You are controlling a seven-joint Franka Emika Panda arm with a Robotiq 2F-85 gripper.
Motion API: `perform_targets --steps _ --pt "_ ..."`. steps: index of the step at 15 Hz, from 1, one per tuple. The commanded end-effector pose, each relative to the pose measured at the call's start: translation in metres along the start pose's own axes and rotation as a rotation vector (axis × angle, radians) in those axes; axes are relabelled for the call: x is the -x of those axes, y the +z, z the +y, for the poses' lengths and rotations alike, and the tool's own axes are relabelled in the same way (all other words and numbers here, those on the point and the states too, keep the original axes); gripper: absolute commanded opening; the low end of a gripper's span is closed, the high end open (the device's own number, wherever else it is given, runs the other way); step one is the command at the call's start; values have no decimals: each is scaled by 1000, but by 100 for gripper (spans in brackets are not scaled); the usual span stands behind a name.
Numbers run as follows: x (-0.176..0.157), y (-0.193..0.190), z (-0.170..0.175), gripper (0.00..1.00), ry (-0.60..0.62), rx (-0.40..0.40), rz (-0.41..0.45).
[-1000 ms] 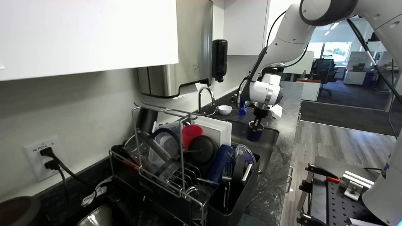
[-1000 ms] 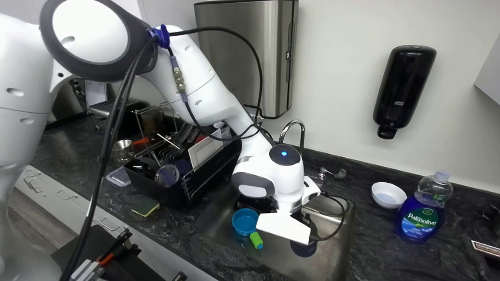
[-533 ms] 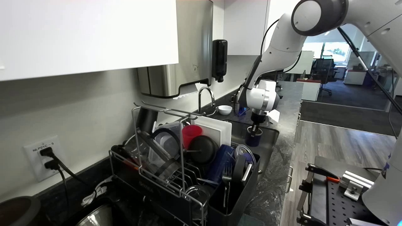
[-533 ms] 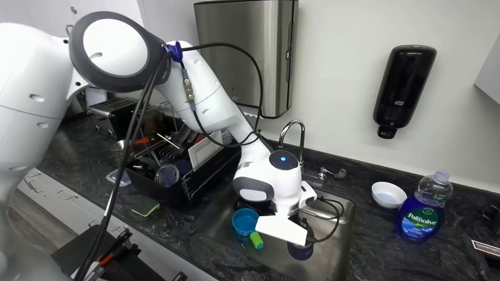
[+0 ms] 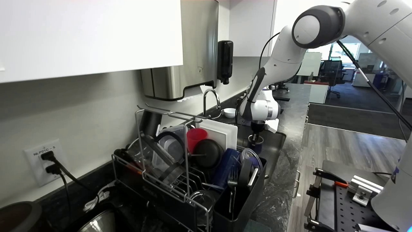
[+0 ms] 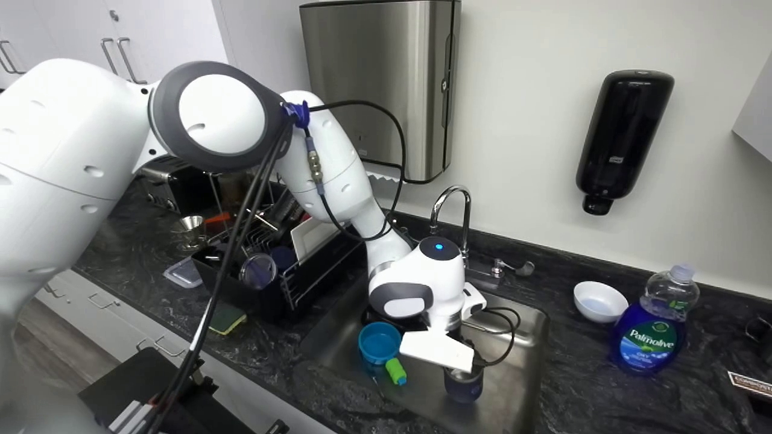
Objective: Remove the dark blue thermos from the dish rack and place it inside the sink
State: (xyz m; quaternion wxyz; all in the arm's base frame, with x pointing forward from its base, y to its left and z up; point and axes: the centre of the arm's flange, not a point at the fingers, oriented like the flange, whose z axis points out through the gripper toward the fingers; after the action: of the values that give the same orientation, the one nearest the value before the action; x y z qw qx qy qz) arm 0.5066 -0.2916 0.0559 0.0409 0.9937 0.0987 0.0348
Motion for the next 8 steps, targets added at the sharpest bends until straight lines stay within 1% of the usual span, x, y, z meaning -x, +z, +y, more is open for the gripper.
perform_targets --steps 1,4,8 --pt "-12 15 10 2 -3 11 -9" --pt "-18 21 14 2 -9 14 -20" --pt "-19 24 21 2 -2 22 -29"
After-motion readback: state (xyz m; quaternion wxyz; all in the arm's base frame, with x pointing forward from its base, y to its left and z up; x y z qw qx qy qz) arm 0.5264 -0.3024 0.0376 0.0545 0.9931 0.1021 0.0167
